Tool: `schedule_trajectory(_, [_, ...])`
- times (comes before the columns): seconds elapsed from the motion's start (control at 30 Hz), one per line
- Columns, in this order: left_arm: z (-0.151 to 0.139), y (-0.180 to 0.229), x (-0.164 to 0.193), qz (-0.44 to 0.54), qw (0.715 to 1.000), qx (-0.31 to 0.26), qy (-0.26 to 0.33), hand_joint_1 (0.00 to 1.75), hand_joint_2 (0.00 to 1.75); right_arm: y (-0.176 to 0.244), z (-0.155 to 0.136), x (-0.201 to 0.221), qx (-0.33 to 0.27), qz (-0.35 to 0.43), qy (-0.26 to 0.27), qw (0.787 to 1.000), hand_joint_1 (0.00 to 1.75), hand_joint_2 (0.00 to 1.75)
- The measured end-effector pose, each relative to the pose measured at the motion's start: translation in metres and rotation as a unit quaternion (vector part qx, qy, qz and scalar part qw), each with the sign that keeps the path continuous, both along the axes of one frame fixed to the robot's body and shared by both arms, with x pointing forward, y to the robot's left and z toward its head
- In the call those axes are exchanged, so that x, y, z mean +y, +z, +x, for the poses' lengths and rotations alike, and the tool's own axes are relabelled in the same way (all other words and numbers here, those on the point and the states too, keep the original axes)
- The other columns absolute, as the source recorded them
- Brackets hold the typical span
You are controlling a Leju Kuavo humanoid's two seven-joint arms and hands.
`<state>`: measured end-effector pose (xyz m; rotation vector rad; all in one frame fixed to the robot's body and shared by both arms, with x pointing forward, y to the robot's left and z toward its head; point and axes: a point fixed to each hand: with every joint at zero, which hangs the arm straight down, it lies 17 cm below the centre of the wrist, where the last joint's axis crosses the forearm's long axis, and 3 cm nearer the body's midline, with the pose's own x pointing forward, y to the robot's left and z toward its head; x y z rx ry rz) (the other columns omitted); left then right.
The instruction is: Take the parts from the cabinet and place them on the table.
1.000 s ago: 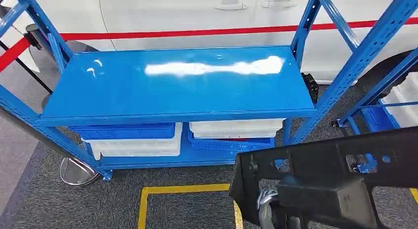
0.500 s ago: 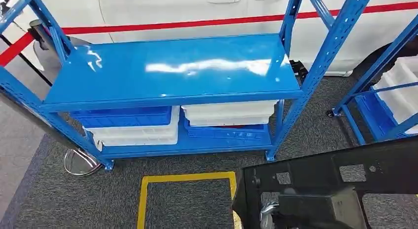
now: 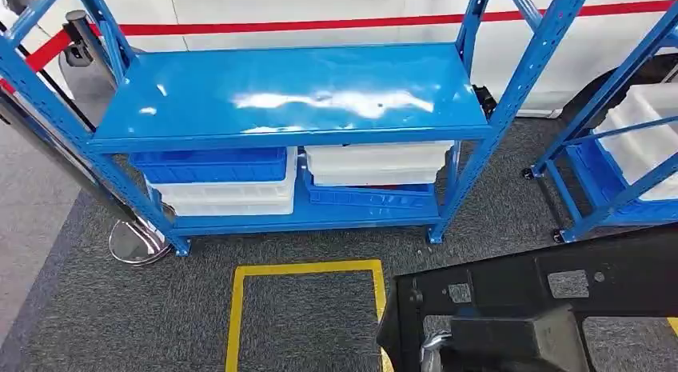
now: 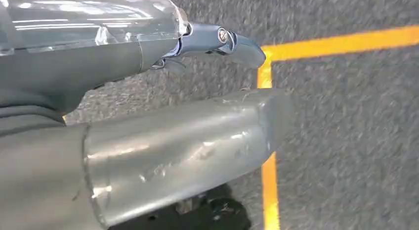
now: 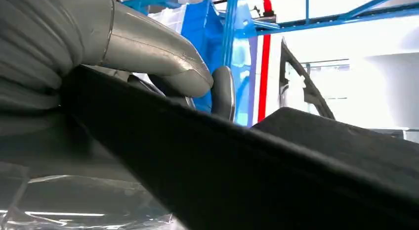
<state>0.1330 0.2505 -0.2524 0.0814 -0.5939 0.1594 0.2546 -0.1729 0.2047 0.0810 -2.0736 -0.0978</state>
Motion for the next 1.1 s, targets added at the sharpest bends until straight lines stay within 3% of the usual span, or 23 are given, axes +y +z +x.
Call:
schedule_trajectory(0.87, [-0.013,-0.003,0.001,0.005,0.999,0.007,-0.033,0.00,0.00,-0.005,-0.009,-0.024,0.015,0.013,-0.038,0.999,1.75,1.75])
schedule_trajectory(1.1, [0.001,-0.001,0.006,0.012,1.000,0.002,-0.025,0.00,0.00,-0.006,-0.008,-0.021,0.018,0.012,-0.028,0.999,1.75,1.75])
